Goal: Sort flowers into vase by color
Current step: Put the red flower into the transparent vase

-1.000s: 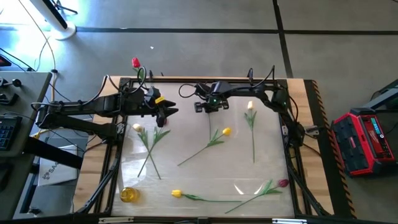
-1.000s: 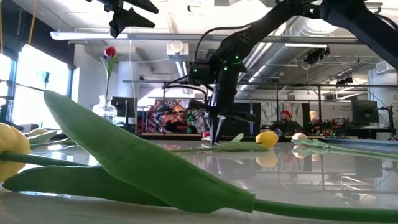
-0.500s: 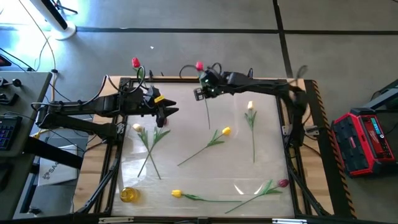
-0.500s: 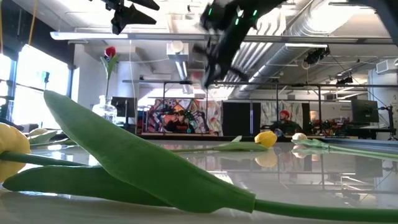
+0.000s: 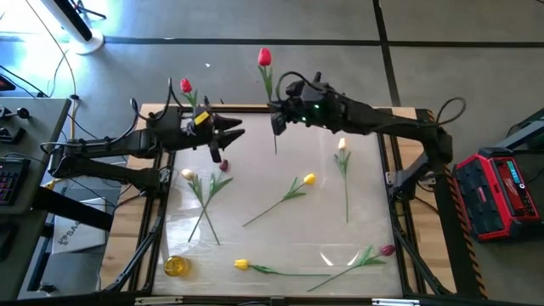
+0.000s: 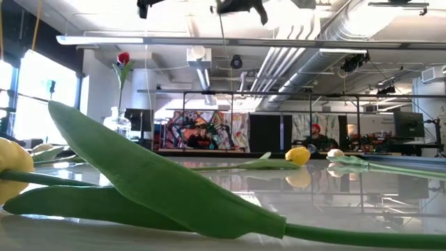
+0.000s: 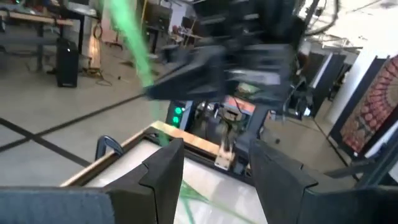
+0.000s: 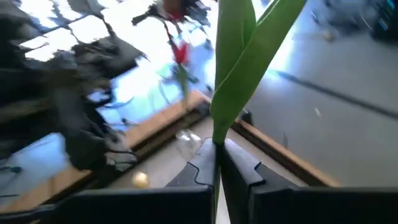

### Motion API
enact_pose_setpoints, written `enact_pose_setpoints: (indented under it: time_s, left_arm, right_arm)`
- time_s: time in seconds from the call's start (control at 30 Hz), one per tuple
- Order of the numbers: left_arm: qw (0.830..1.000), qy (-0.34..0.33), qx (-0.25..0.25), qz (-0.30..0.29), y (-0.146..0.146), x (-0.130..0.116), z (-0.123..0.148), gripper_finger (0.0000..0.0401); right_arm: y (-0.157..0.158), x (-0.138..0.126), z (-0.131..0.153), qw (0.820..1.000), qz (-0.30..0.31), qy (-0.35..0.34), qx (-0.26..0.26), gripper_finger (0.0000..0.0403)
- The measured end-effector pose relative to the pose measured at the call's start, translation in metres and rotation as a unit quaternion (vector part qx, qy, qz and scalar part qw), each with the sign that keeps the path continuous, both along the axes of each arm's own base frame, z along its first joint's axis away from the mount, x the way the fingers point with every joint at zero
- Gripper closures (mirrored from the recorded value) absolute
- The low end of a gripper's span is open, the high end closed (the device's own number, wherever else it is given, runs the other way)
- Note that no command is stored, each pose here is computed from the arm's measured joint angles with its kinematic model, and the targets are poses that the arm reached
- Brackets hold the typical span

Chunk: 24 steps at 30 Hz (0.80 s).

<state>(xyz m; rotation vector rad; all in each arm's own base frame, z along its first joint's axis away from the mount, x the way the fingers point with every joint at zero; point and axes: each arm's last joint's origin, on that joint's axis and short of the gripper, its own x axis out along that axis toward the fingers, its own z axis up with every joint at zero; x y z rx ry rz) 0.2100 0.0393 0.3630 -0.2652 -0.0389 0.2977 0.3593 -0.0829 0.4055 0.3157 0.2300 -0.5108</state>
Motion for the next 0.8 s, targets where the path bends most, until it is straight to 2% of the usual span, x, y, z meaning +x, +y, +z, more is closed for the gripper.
enact_pose_setpoints:
  time_s: [0.2,0.47,0.7,0.8]
  left_arm:
    - [0.999,-0.033,-0.001,-0.018,0.003,0.000,0.006,0.0205]
    - [0.998,-0.046,0.016,-0.036,0.008,0.000,0.009,0.0160]
    - [0.993,-0.081,0.036,-0.074,0.010,-0.001,0.016,0.0158]
    - [0.992,-0.080,0.021,-0.091,0.013,-0.001,0.015,0.0158]
  right_arm:
    - [0.027,0.003,0.004,0.995,0.060,0.025,-0.074,0.0403]
    - [0.054,0.009,0.010,0.983,0.133,0.001,-0.124,0.0403]
    - [0.068,0.011,0.015,0.975,0.161,-0.020,-0.151,0.0403]
    - [0.069,0.012,0.014,0.977,0.153,-0.021,-0.145,0.0403]
